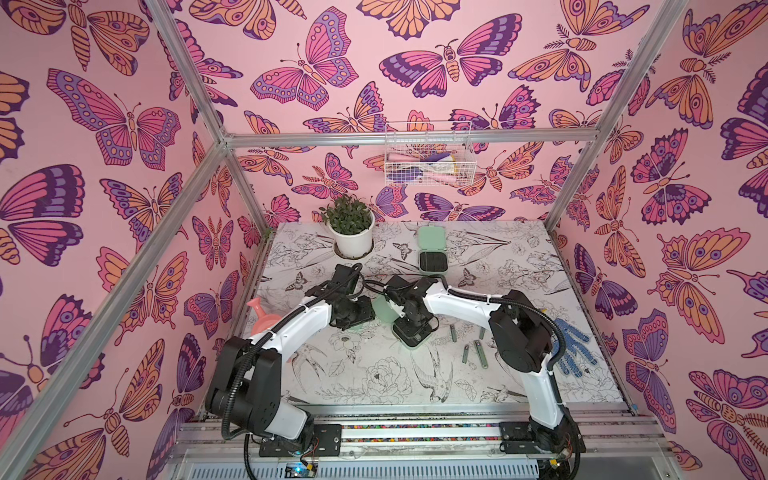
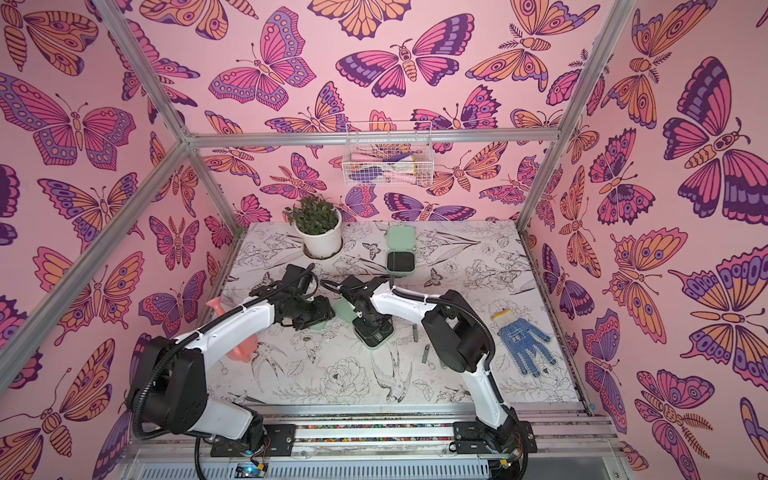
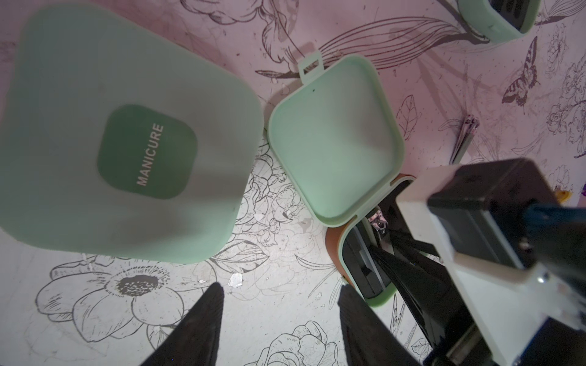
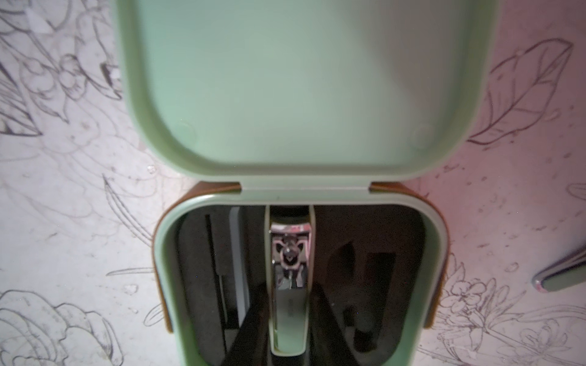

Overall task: Organize nail clipper sets
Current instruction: Place the nail clipper in the storage box.

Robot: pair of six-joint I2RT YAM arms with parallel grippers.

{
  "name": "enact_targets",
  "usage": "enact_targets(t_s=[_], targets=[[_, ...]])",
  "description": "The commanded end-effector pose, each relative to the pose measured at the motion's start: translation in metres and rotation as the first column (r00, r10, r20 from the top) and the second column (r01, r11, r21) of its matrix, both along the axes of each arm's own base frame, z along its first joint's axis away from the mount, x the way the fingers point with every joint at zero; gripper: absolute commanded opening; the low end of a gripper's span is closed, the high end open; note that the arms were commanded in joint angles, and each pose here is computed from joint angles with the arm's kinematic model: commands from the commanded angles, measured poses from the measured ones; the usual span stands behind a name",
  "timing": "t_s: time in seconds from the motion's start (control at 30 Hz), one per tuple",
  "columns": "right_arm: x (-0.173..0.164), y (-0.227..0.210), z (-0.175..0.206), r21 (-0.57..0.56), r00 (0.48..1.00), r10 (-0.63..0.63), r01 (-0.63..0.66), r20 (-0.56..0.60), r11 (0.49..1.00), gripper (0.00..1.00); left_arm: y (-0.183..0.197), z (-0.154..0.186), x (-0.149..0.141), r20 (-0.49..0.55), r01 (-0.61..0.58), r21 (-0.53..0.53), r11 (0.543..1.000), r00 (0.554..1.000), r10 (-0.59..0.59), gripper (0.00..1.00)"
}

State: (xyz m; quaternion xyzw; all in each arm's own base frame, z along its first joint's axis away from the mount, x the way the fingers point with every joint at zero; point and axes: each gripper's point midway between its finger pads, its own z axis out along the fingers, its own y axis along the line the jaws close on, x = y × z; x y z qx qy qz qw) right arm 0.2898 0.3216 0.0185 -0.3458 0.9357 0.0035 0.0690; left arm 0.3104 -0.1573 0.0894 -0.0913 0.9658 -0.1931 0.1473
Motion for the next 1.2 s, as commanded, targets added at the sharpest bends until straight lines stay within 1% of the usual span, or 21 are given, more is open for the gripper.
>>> enact_targets(t_s=[0.0,0.27,0.43,0.57,0.67,0.83,1.0,1.17], targets=[[-0.037,-0.047,-0.083,-0.221,0.985,-0.026,-0.012,-0.17,0.975,0.14,0.0,0.002,0.003,0.004,0.011,0.0,1.0,1.0,-0.011,0.61],[-0.035,-0.045,-0.095,-0.228,0.984,-0.03,-0.012,-0.177,0.974,0.14,0.002,0.006,-0.001,0.015,0.006,-0.006,1.0,1.0,-0.006,0.61],[-0.039,-0.049,-0.109,-0.246,0.981,-0.036,-0.013,-0.193,0.969,0.13,0.003,0.008,-0.005,0.02,0.002,-0.01,1.0,1.0,-0.002,0.61],[-0.039,-0.05,-0.11,-0.246,0.981,-0.044,-0.004,-0.19,0.969,0.13,0.004,0.011,-0.007,0.028,0.001,-0.011,1.0,1.0,0.0,0.61],[-0.035,-0.046,-0.099,-0.225,0.986,-0.046,0.009,-0.162,0.974,0.16,0.005,0.013,-0.007,0.033,-0.001,-0.011,1.0,0.999,0.001,0.61],[-0.02,-0.037,-0.067,-0.186,0.995,-0.04,0.023,-0.091,0.982,0.25,0.005,0.011,-0.007,0.025,0.0,-0.01,1.0,1.0,0.001,0.61],[-0.008,-0.028,-0.039,-0.148,0.999,-0.037,0.031,-0.038,0.989,0.32,0.005,0.013,-0.007,0.03,-0.001,-0.008,1.0,1.0,0.001,0.61],[-0.002,-0.022,-0.024,-0.126,0.999,-0.035,0.033,-0.013,0.992,0.33,0.006,0.014,-0.007,0.035,0.002,-0.005,1.0,0.999,-0.002,0.61]])
